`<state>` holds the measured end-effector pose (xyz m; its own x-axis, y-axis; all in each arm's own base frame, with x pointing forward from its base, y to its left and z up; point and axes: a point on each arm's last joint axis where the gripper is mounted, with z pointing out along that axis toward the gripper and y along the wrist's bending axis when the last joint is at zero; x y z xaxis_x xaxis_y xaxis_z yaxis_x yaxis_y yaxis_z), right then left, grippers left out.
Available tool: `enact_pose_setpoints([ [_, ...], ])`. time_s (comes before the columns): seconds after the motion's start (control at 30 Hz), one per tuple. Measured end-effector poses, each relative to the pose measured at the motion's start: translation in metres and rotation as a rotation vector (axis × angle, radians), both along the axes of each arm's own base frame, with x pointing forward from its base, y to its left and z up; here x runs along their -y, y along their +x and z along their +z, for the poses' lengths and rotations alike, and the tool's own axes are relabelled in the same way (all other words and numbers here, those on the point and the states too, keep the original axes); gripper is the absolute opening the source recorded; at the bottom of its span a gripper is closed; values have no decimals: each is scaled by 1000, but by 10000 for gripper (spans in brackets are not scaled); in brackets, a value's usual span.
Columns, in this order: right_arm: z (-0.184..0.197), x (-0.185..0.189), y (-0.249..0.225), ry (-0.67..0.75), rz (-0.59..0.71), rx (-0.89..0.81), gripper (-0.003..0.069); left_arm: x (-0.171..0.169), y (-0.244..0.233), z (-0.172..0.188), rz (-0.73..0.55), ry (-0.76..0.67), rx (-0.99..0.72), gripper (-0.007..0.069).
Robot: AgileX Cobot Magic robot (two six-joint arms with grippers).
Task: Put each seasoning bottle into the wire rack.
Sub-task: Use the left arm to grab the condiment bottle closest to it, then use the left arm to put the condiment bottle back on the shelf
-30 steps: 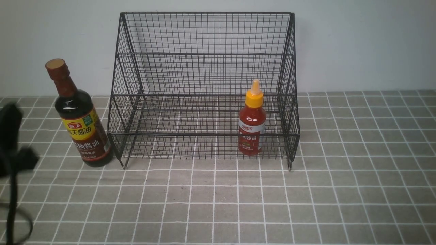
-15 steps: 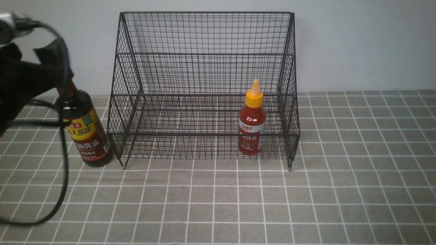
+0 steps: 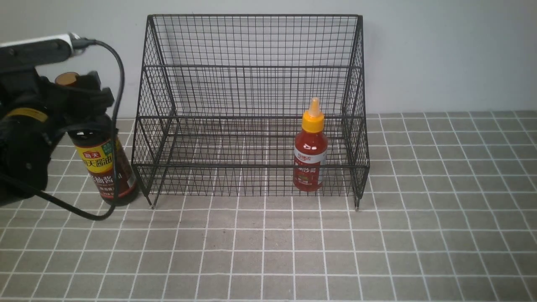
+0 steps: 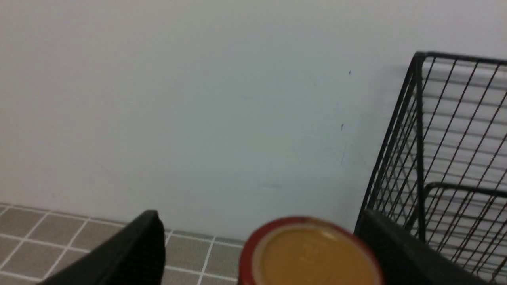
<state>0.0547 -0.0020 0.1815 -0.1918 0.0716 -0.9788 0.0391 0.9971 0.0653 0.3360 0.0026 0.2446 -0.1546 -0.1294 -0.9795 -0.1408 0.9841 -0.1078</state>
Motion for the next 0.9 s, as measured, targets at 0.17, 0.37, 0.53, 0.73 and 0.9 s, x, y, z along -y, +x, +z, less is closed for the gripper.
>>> enact_pose_setpoints([
  [0.17,0,0,0,0,0,0,-14,-1,5,-10,14,-2,8,517],
  [0.37,0,0,0,1,0,0,-14,-1,6,-10,13,-1,10,256],
  [0.53,0,0,0,1,0,0,-14,3,-2,-2,-36,18,-48,256],
  [0.73,0,0,0,1,0,0,-14,5,-21,26,-76,69,-44,256],
  [0.9,0,0,0,0,0,0,-14,5,-33,72,-90,129,77,256],
])
